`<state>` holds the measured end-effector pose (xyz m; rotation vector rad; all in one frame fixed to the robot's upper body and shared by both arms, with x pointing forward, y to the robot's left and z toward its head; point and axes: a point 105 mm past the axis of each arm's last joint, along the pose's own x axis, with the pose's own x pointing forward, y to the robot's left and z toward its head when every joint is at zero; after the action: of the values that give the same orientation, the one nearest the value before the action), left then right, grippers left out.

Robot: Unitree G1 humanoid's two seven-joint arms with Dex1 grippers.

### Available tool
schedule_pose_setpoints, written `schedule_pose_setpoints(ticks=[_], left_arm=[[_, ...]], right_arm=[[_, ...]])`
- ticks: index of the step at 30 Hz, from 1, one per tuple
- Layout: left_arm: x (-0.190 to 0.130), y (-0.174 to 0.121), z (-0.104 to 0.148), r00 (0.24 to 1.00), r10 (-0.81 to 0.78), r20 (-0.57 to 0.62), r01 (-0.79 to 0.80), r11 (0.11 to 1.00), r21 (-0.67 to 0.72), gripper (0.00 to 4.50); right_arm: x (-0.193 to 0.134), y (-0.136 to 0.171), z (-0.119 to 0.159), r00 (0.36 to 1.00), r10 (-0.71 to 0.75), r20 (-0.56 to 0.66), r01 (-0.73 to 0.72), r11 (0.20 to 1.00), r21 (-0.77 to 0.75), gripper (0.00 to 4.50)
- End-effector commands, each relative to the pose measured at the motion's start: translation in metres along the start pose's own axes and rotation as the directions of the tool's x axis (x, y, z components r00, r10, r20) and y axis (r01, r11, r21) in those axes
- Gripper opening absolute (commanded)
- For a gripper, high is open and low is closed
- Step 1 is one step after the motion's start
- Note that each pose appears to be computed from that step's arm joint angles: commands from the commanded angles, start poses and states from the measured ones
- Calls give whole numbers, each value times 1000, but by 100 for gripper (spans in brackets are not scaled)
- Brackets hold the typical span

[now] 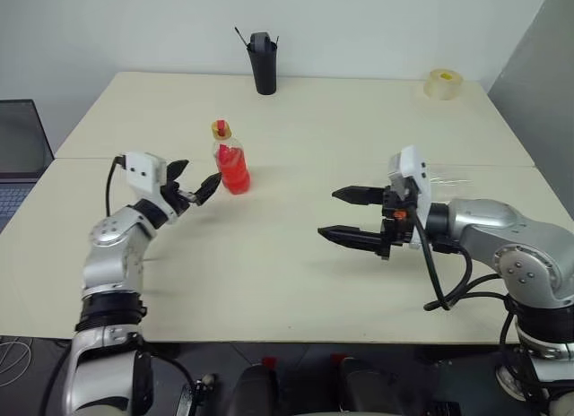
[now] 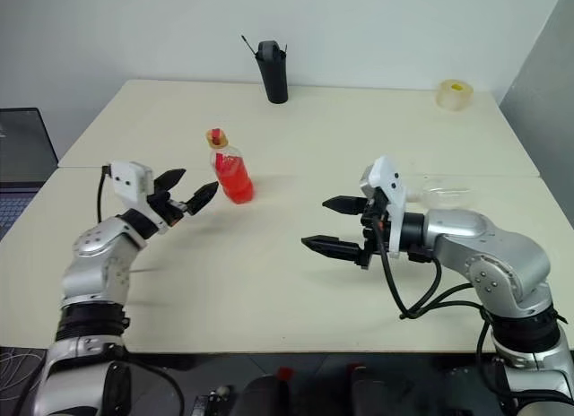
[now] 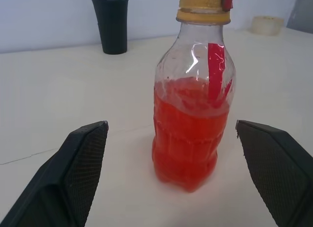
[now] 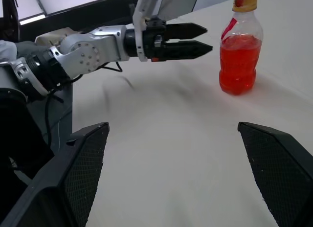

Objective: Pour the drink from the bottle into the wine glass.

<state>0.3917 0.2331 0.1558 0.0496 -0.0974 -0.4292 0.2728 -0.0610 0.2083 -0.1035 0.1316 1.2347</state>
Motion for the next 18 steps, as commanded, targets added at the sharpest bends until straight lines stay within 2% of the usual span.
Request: schedule_pose_setpoints(ticks=[1,6,13,18], left_arm=[[11,-1,4,1000,20,23,-21,1000,17,448],[20,-4,0,999,44,21,-44,999,3,448],[39,-2,1,990,142,24,-143,988,64,448],[58,-16,-2,992,125,20,-126,990,59,448]], right_arm=[[4,4,14,999,12,41,-10,998,-56,450],[6,8,13,999,18,42,-16,998,-55,450],[6,7,12,999,3,46,-1,999,-53,450],[7,8,10,999,5,45,-3,999,-48,450]])
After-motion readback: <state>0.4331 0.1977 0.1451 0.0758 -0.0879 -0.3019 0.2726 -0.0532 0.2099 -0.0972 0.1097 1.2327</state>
